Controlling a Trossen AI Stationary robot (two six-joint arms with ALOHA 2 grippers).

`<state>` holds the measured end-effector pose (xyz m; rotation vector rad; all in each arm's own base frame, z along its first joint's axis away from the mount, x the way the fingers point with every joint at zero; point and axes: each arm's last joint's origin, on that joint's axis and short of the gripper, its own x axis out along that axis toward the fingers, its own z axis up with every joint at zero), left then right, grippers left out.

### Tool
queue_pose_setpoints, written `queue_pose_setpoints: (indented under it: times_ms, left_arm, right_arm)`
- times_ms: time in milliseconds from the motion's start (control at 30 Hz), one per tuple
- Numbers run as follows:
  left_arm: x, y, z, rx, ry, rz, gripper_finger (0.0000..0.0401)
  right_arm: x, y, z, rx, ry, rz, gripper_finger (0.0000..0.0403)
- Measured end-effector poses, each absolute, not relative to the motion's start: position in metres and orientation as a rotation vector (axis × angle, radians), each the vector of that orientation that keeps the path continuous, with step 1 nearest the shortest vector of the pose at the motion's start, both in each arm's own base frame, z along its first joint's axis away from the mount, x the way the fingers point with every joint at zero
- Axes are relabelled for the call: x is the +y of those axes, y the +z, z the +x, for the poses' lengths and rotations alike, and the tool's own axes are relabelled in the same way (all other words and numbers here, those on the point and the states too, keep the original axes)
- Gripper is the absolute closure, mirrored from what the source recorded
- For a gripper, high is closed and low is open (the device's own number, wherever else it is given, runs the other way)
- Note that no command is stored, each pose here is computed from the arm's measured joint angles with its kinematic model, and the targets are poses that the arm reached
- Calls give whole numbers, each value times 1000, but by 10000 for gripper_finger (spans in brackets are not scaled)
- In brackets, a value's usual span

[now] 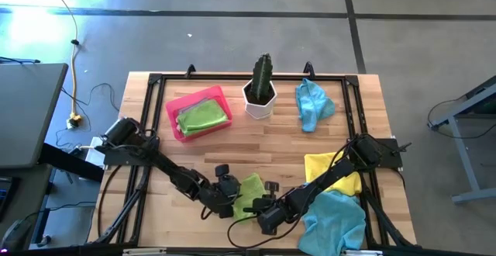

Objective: Fold microfiber towels
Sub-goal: Fold the light green microfiber cloth

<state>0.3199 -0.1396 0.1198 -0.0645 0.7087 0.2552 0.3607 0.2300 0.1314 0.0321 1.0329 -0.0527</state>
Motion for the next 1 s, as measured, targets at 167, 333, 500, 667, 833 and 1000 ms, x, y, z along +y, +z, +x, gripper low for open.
queue_pose_setpoints:
  times_ms: [167, 333, 500, 667, 833, 1000]
  left_arm:
    - [-145, 116, 316, 740, 232, -28, 229]
    - [-149, 109, 305, 859, 206, -6, 229]
    - [-156, 109, 300, 867, 215, -13, 229]
    - [-163, 117, 303, 892, 200, 4, 229]
    - [-165, 125, 306, 942, 241, -6, 229]
    - [-167, 130, 309, 923, 260, -62, 229]
  right_arm:
    - [230, 132, 361, 1030, -44, 17, 316]
    - [230, 132, 361, 1029, -44, 17, 316]
    - [230, 132, 361, 1028, -44, 16, 316]
    - [230, 132, 361, 1029, -39, 7, 316]
    - [228, 135, 363, 1032, 0, -69, 316]
    - [236, 156, 371, 1005, 91, -162, 316]
